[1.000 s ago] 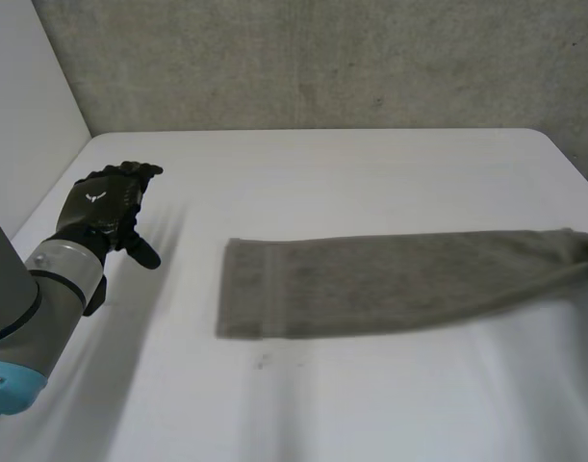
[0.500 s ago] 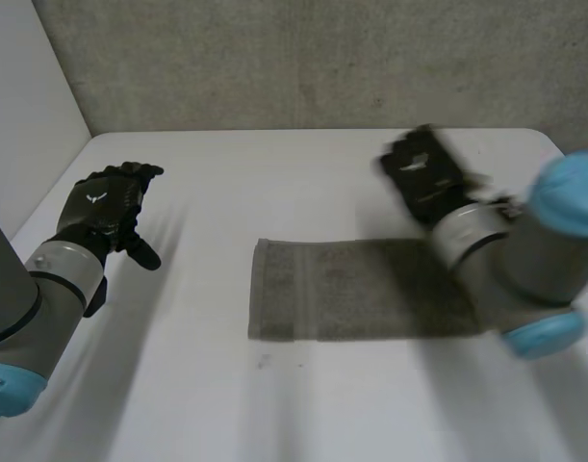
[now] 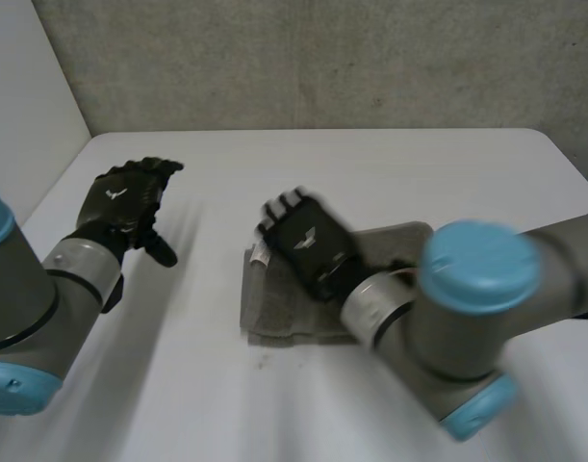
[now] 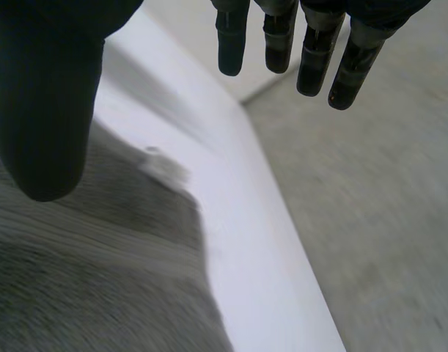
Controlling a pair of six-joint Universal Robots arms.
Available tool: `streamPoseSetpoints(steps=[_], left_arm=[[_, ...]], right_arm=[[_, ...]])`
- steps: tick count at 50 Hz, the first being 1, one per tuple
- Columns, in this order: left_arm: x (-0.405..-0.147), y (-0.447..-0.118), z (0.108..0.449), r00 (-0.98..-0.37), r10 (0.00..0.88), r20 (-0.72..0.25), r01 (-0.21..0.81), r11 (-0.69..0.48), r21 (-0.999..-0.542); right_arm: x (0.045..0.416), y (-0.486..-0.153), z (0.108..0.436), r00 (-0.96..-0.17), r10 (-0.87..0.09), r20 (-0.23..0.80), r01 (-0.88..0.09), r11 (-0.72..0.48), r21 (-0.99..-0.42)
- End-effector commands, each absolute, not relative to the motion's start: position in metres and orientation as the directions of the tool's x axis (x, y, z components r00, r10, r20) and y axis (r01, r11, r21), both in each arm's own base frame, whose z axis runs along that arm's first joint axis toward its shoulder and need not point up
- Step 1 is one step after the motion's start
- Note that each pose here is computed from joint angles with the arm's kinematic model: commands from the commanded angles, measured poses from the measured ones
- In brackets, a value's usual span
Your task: Fold the towel.
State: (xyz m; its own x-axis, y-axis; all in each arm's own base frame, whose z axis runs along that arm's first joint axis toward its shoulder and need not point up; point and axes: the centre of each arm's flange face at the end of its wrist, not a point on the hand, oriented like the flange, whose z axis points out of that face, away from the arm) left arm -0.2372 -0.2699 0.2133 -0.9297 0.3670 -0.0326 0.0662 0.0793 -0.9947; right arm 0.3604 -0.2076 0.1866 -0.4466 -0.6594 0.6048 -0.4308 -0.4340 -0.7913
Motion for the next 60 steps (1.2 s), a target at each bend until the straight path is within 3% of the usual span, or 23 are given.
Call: streamPoseSetpoints(steps=[1, 2, 7, 14, 22, 31, 34, 36, 37, 39, 45, 47, 48, 50, 56, 59, 60], left_arm=[[-0.266, -0.265, 0.221, -0.897, 0.44, -0.032, 0.053, 0.036, -0.998], [-0.274, -0.263, 0.221, -0.888, 0.459, -0.032, 0.052, 0.032, -0.998], [-0.309, -0.255, 0.209, -0.84, 0.541, -0.029, 0.059, 0.039, -0.998], [-0.34, -0.247, 0.177, -0.798, 0.601, -0.034, 0.102, 0.08, -0.992], [-0.34, -0.237, 0.166, -0.79, 0.612, -0.033, 0.13, 0.114, -0.985], [-0.319, -0.224, 0.176, -0.831, 0.555, -0.046, 0.138, 0.125, -0.983], [-0.31, -0.219, 0.186, -0.841, 0.538, -0.049, 0.129, 0.113, -0.985], [-0.303, -0.22, 0.194, -0.853, 0.519, -0.047, 0.116, 0.101, -0.988], [-0.296, -0.221, 0.2, -0.863, 0.503, -0.045, 0.106, 0.094, -0.99], [-0.29, -0.222, 0.205, -0.871, 0.489, -0.044, 0.1, 0.088, -0.991], [-0.271, -0.222, 0.216, -0.911, 0.41, -0.048, 0.084, 0.071, -0.994], [-0.266, -0.224, 0.218, -0.925, 0.376, -0.049, 0.081, 0.07, -0.994], [-0.262, -0.226, 0.219, -0.935, 0.35, -0.047, 0.076, 0.07, -0.995], [-0.26, -0.228, 0.219, -0.941, 0.334, -0.046, 0.074, 0.07, -0.995], [-0.259, -0.234, 0.223, -0.946, 0.322, -0.044, 0.066, 0.057, -0.996], [-0.259, -0.241, 0.227, -0.948, 0.315, -0.041, 0.056, 0.039, -0.998], [-0.26, -0.245, 0.231, -0.948, 0.316, -0.037, 0.048, 0.026, -0.999]], right_arm=[[0.296, -0.245, 0.21, -0.693, -0.643, 0.325, -0.309, -0.143, -0.94], [0.279, -0.252, 0.204, -0.726, -0.627, 0.284, -0.314, -0.066, -0.947], [0.241, -0.261, 0.182, -0.778, -0.582, 0.237, -0.357, 0.098, -0.929], [0.209, -0.262, 0.156, -0.778, -0.581, 0.239, -0.409, 0.18, -0.895], [0.204, -0.275, 0.116, -0.746, -0.638, 0.191, -0.431, 0.244, -0.869], [0.208, -0.299, 0.142, -0.769, -0.589, 0.249, -0.411, 0.157, -0.898], [0.224, -0.301, 0.169, -0.766, -0.569, 0.298, -0.404, 0.068, -0.912], [0.267, -0.284, 0.198, -0.715, -0.616, 0.33, -0.376, -0.059, -0.925], [0.267, -0.284, 0.198, -0.715, -0.616, 0.331, -0.376, -0.06, -0.925], [0.307, -0.264, 0.206, -0.646, -0.684, 0.338, -0.349, -0.13, -0.928], [0.355, -0.228, 0.191, -0.513, -0.789, 0.337, -0.353, -0.164, -0.921], [0.385, -0.192, 0.168, -0.383, -0.863, 0.328, -0.39, -0.171, -0.905], [0.385, -0.192, 0.168, -0.382, -0.864, 0.328, -0.39, -0.171, -0.905], [0.399, -0.17, 0.145, -0.293, -0.896, 0.334, -0.448, -0.18, -0.876], [0.398, -0.169, 0.143, -0.293, -0.891, 0.348, -0.479, -0.178, -0.86], [0.392, -0.172, 0.162, -0.355, -0.868, 0.348, -0.459, -0.163, -0.874], [0.386, -0.178, 0.18, -0.416, -0.848, 0.33, -0.425, -0.14, -0.894]])
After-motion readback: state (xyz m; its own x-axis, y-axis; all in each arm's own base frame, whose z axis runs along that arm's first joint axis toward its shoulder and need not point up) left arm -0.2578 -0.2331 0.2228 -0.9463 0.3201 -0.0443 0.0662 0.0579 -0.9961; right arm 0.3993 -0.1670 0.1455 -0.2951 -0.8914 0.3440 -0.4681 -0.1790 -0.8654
